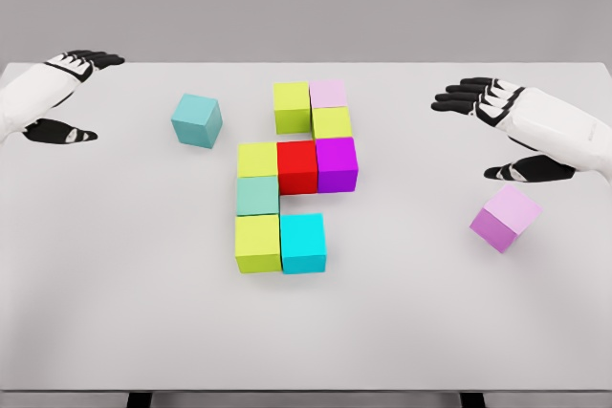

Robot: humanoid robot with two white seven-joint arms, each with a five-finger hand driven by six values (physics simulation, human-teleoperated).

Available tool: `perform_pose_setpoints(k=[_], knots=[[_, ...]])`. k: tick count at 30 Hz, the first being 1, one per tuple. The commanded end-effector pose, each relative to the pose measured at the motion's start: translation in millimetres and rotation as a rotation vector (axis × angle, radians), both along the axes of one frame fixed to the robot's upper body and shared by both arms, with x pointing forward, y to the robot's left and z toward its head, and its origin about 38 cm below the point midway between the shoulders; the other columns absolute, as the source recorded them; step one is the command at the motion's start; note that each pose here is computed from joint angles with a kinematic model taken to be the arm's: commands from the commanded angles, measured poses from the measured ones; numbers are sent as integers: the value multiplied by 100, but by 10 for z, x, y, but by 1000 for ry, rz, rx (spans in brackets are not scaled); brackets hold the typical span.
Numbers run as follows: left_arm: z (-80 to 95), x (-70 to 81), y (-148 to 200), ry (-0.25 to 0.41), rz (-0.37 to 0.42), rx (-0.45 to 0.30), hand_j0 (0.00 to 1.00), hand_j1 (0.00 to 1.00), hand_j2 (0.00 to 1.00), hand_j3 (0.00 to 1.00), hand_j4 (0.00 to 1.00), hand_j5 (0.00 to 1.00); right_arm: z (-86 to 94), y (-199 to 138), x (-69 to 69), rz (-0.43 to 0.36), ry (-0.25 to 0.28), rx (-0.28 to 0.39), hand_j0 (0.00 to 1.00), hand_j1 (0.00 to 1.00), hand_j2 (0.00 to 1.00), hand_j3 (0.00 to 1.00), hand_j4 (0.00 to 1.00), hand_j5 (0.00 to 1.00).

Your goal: Assemble the squares on the desktop into the number 2

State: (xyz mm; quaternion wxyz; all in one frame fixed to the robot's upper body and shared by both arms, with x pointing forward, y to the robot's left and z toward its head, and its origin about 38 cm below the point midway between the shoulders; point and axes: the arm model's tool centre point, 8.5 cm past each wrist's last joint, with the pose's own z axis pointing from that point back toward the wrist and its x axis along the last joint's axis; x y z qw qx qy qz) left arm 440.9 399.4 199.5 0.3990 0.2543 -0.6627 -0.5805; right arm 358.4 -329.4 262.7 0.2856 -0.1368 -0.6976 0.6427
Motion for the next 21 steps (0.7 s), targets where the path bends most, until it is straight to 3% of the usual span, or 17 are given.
perform_pose_setpoints(k=[1,6,7,9,10,13,21], knots=[[-40,7,-56,6,-8,-11,100,100,100,100,100,100,4,-3,2,-2,0,1,100,100,100,100,100,100],[-97,16,-89,17,-11,-15,100,100,100,100,100,100,6,-10,-9,-1,9,30,100,100,100,100,100,100],[-125,29,-126,20,-14,-25,100,100,100,100,100,100,3,-34,-10,-3,23,56,100,100,100,100,100,100],[-128,38,-110,20,-8,-22,100,100,100,100,100,100,-134,-94,-79,-6,108,133,100,100,100,100,100,100],[-119,47,-123,18,-10,-25,100,100,100,100,100,100,-125,-111,-75,-9,110,132,100,100,100,100,100,100],[-98,70,-154,10,-13,-37,100,100,100,100,100,100,-96,-162,-116,32,169,-21,100,100,100,100,100,100],[-47,115,-205,-7,-18,-49,100,100,100,100,100,100,41,-213,-89,0,99,-139,100,100,100,100,100,100]])
